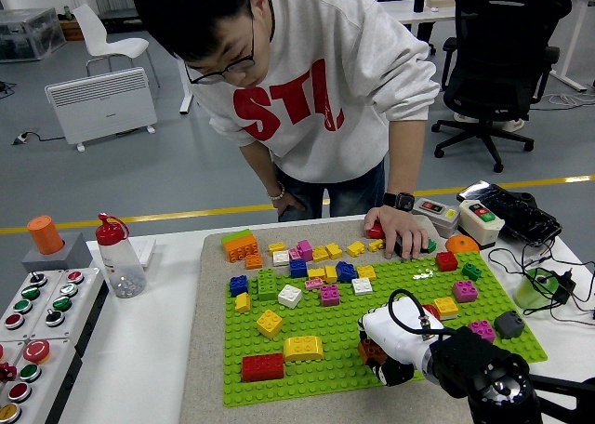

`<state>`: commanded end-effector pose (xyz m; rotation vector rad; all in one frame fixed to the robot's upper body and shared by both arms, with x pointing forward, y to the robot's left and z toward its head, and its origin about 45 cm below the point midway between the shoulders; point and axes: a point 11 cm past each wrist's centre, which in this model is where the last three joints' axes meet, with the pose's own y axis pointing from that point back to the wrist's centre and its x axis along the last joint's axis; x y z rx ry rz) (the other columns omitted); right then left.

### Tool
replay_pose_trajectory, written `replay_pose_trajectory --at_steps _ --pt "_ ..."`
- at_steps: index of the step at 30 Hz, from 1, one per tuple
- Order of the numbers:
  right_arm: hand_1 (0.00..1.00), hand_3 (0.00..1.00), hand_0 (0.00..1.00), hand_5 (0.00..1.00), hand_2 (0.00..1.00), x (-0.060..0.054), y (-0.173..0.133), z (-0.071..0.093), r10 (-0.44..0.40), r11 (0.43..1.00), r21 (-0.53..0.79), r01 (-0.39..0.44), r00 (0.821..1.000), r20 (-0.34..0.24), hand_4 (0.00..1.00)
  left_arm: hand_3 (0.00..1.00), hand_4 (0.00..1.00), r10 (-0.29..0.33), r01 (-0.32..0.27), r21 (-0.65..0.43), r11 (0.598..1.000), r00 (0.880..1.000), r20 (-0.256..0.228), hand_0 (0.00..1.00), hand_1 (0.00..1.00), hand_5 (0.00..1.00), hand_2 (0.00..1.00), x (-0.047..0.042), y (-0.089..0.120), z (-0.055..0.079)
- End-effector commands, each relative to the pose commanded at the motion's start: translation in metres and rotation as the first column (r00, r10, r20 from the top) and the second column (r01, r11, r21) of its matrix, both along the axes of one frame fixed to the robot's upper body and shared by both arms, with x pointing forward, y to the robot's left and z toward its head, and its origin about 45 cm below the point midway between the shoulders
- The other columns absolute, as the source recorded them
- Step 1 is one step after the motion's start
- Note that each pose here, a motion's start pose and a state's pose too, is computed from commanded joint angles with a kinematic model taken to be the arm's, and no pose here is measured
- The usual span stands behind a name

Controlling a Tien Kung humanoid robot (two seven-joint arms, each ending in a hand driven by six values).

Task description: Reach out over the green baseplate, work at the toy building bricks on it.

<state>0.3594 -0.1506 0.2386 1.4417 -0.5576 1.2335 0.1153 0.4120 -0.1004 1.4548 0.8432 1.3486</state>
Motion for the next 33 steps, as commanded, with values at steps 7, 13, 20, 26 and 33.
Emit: replay_pose_trajectory --at_steps 7,13,20,26,33 --pt "0.751 0.536 0.71 0.26 0.797 0.0012 -0.001 -0.0017 -0.004 1.0 -0.005 0.004 1.0 0.001 0.524 0.561 0.281 0.0 0.0 0.0 1.0 1.0 0.0 0.652 0.69 0.998 0.665 0.0002 -0.0002 0.0" --pt "0.732 0.531 0.665 0.257 0.78 0.0017 -0.0019 -0.0026 -0.006 1.0 -0.008 0.006 1.0 0.006 0.517 0.562 0.281 -0.002 0.002 0.0 1.0 1.0 0.0 0.652 0.69 0.998 0.665 0.0002 -0.0003 0.0" --pt "0.731 0.53 0.664 0.253 0.78 0.0015 -0.0033 -0.0048 -0.006 1.0 -0.017 0.006 1.0 0.004 0.513 0.562 0.281 -0.002 0.002 0.0 1.0 1.0 -0.003 0.651 0.69 0.998 0.665 -0.0007 -0.0004 -0.0003" --pt "0.729 0.526 0.663 0.247 0.775 0.0007 -0.0048 -0.0083 -0.008 1.0 -0.024 0.008 1.0 -0.006 0.509 0.562 0.281 -0.002 0.002 0.0 1.0 1.0 -0.006 0.651 0.691 0.998 0.664 -0.0024 -0.0007 -0.0008" --pt "0.726 0.525 0.656 0.246 0.771 0.0003 -0.0052 -0.0092 -0.008 1.0 -0.024 0.008 1.0 -0.007 0.508 0.562 0.281 -0.003 0.003 -0.001 1.0 1.0 -0.009 0.652 0.691 0.998 0.665 -0.0036 -0.0011 -0.0012"
